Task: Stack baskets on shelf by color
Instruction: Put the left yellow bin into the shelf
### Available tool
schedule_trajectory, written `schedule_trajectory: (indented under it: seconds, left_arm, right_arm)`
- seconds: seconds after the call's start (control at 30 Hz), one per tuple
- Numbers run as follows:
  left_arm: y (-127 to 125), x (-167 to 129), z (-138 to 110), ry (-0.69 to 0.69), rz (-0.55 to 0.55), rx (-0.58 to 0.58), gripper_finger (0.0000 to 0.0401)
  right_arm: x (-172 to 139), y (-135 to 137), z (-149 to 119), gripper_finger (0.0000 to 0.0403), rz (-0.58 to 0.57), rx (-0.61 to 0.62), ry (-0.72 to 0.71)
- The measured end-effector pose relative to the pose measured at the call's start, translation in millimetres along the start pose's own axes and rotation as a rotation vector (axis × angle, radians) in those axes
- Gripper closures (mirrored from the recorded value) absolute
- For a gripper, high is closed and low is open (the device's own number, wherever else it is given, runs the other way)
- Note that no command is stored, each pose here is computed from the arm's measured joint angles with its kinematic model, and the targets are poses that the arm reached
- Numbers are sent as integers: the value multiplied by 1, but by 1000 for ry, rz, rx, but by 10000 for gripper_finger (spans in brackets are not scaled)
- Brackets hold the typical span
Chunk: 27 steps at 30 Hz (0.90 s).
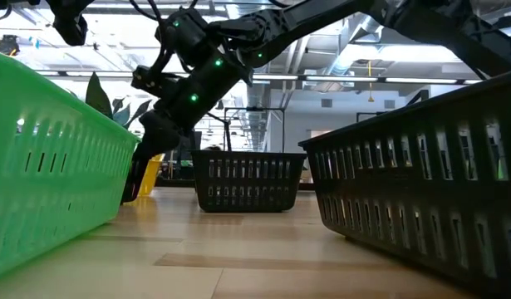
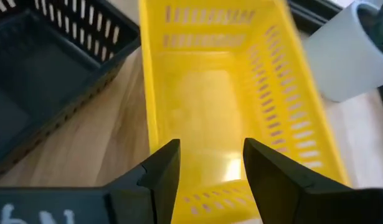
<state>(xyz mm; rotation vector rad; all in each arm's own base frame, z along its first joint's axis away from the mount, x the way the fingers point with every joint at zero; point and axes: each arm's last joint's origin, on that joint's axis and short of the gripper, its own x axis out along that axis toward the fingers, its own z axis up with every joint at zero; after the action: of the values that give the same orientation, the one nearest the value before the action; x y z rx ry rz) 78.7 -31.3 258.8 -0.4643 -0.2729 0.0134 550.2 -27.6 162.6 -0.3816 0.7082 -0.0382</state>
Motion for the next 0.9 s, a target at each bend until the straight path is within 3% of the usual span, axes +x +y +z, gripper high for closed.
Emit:
schedule_trajectory:
  seconds: [0.5,0.9]
  left_arm:
    - [0,0,0,3,1,2,180]
    - [0,0,-1,4,2,2,180]
  right_arm:
    - [-10,16,19,205,15,-79,-59]
    - [-9,9,1,209,45,-77,86]
